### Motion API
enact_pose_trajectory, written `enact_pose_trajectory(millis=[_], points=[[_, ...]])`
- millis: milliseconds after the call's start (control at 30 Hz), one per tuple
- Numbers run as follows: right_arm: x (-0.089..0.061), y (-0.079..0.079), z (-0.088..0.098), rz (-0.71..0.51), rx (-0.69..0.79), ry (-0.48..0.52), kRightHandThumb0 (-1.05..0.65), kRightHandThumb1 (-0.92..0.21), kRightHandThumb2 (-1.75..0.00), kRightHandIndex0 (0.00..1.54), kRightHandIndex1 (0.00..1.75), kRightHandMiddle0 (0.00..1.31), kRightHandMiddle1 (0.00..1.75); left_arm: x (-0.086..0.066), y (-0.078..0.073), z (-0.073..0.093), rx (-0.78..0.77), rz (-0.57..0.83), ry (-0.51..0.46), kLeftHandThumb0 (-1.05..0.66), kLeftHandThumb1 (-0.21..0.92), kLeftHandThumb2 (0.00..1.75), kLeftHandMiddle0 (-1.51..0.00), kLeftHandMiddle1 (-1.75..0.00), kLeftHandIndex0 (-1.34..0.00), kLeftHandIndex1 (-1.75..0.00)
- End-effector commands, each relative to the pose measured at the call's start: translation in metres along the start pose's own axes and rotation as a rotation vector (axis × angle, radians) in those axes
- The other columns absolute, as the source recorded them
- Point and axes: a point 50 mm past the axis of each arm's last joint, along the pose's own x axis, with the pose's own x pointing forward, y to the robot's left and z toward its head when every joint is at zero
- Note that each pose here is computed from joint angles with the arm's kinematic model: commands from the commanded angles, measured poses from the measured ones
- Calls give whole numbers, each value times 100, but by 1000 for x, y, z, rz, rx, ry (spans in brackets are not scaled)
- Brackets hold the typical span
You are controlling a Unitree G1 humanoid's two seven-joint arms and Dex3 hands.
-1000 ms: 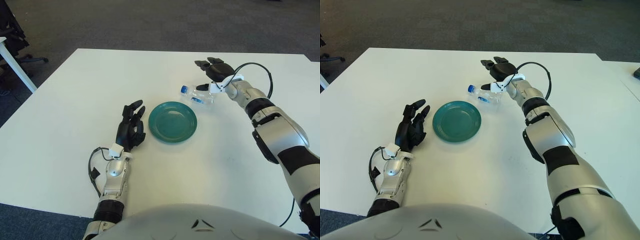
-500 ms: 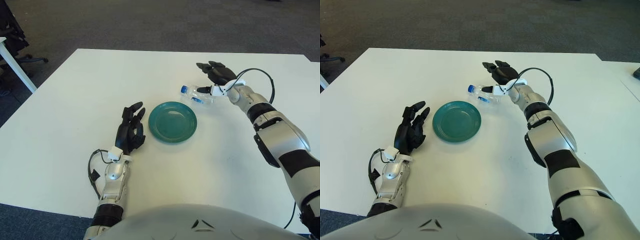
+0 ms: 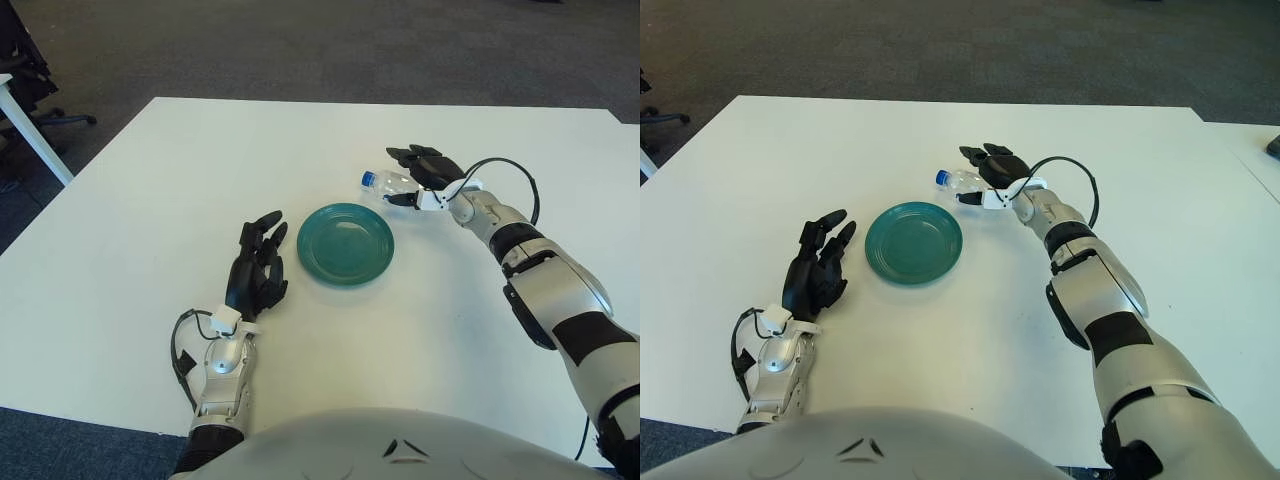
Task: Put the bottle into the plate.
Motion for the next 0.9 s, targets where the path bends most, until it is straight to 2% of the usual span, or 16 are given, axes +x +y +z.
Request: enact_pose_trajectory(millis=[0,333,867], points=[[-3,9,2,-1,38,1,-105,-92,-51,3,0,1,5,-27,3,-17,6,26,111,-80,92,63,-44,-8,0,-101],[-7,26,2,50,65,23,-105,-92,-48,2,0,0,7,-31,-1,-11,20,31,91,-81,92,67,-45,-9,0,-103],[-14,37,-1,91,81,31,-105,-92,-50,3,0,0,12,-38,-4,-7,4,48,79,-82,92,66,-46,-9,-2,-104]])
